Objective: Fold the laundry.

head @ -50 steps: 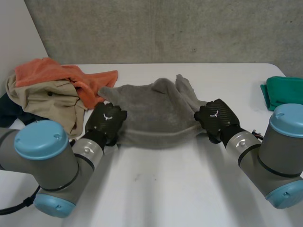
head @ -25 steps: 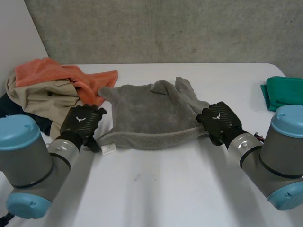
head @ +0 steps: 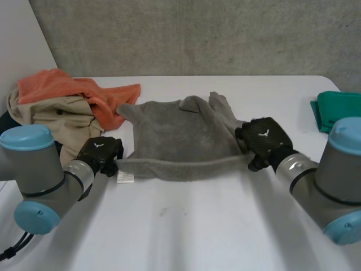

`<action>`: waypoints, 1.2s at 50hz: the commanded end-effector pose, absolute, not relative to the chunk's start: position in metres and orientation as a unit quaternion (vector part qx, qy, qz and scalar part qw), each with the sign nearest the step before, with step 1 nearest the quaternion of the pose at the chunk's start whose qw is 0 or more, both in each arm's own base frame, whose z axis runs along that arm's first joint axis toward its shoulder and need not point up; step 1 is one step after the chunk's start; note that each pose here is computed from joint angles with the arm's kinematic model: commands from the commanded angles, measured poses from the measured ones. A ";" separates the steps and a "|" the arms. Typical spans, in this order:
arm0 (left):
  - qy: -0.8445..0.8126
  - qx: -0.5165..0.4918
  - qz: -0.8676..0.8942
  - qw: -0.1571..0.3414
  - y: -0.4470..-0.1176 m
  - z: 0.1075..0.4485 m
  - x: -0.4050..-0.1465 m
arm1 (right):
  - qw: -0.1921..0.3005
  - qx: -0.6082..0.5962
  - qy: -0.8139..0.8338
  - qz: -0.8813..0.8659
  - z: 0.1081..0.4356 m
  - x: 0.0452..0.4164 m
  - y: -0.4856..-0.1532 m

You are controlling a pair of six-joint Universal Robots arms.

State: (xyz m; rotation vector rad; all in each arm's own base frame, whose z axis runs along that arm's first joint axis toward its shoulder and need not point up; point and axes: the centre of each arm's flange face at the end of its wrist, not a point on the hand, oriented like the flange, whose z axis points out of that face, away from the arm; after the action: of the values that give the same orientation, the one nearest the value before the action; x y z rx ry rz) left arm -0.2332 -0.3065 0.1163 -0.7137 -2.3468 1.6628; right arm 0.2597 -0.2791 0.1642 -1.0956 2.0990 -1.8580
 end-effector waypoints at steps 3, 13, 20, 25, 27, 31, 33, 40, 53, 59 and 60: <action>-0.772 -0.236 0.583 0.090 -0.306 0.140 -0.234 | 0.107 -0.229 0.768 -0.588 0.201 0.211 -0.316; -0.750 -0.238 0.610 0.095 -0.298 0.168 -0.238 | 0.088 -0.245 0.798 -0.544 0.192 0.179 -0.337; -0.738 -0.218 0.629 0.110 -0.299 0.187 -0.238 | 0.071 -0.326 0.779 -0.531 0.164 0.185 -0.340; -0.727 -0.211 0.644 0.114 -0.302 0.199 -0.239 | 0.073 -0.367 0.765 -0.525 0.142 0.191 -0.346; -0.712 -0.209 0.661 0.114 -0.306 0.213 -0.240 | 0.075 -0.370 0.763 -0.524 0.140 0.191 -0.347; -0.681 -0.208 0.693 0.116 -0.309 0.245 -0.243 | 0.085 -0.368 0.763 -0.524 0.141 0.200 -0.342; -0.669 -0.209 0.704 0.118 -0.306 0.260 -0.245 | 0.105 -0.351 0.773 -0.519 0.140 0.209 -0.335; -0.624 -0.210 0.742 0.126 -0.290 0.310 -0.248 | 0.170 -0.274 0.788 -0.525 0.170 0.236 -0.303; -0.567 -0.217 0.779 0.153 -0.264 0.361 -0.266 | 0.332 -0.212 0.735 -0.552 0.212 0.336 -0.226; -0.547 -0.206 0.797 0.155 -0.256 0.382 -0.271 | 0.302 -0.193 0.743 -0.565 0.182 0.364 -0.221; -0.544 -0.203 0.800 0.154 -0.254 0.385 -0.271 | 0.280 -0.179 0.750 -0.573 0.174 0.363 -0.227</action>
State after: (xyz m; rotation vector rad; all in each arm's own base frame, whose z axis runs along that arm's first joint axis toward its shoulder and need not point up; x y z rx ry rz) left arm -0.2681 -0.2610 0.3687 -0.6139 -1.6036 2.2527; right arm 0.3470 -0.2218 0.2026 -0.5423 1.9330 -1.4485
